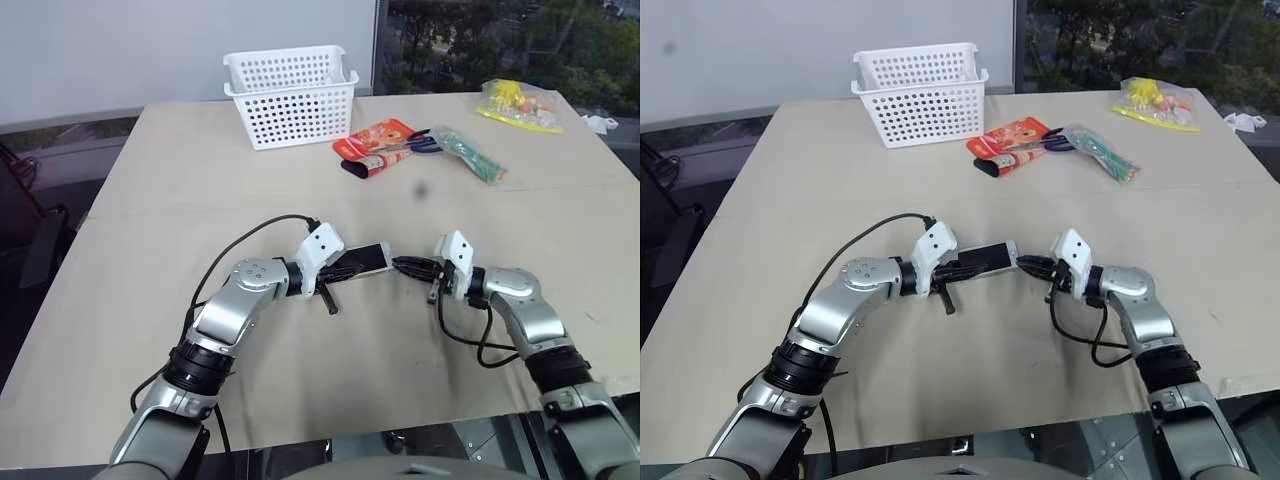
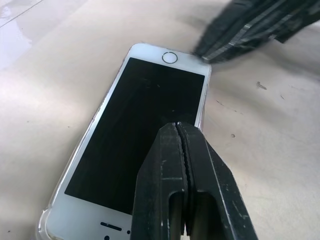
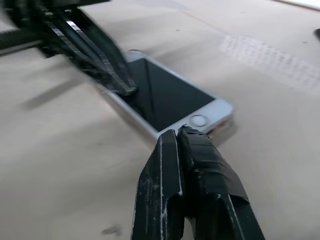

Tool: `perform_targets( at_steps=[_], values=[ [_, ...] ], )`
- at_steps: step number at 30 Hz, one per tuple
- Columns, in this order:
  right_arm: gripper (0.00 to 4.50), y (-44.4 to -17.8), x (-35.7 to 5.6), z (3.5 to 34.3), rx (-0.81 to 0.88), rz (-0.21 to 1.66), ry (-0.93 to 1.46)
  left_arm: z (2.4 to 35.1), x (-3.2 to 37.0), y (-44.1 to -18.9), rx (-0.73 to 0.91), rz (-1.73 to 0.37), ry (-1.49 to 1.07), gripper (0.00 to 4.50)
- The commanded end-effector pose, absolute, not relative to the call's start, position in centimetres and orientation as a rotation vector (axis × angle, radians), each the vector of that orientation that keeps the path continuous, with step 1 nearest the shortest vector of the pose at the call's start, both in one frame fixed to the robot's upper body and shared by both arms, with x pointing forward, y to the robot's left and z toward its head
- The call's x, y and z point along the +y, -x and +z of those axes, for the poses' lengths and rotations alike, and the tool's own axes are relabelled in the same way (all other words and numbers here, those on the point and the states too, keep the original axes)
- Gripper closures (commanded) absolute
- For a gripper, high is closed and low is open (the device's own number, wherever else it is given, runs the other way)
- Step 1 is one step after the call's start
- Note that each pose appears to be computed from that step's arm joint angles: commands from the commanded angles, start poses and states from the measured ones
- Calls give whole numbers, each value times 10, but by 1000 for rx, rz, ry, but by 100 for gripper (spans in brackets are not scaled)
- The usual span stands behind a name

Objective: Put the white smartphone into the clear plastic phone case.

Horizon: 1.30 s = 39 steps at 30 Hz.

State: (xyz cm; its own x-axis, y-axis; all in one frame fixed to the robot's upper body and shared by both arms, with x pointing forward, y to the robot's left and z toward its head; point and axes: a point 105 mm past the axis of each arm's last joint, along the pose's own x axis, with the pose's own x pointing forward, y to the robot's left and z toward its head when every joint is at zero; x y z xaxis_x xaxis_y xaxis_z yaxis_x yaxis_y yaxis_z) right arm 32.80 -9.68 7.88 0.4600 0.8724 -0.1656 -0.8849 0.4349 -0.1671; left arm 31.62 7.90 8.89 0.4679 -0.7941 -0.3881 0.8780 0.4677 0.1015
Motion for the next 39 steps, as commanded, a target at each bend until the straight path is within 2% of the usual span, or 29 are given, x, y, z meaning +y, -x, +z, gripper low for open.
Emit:
perform_targets(
  at_steps=[1,13,18,23,26,39],
  values=[
    [448,-327,-96,62,125,1098,266,73,84,-312,375,-1041,-316,450],
    [448,-315,-77,47,200,1185,320,70,85,-313,381,-1032,-320,450],
    [448,-319,-82,26,402,1134,329,69,88,-312,385,-1020,-317,450],
    [448,-313,-84,16,541,1134,310,68,92,-312,392,-1012,-324,450],
    [448,-300,-83,3,652,1180,334,68,94,-314,392,-1003,-327,450],
    [448,-290,-69,-18,756,1172,413,67,97,-316,395,-984,-326,450]
  ],
)
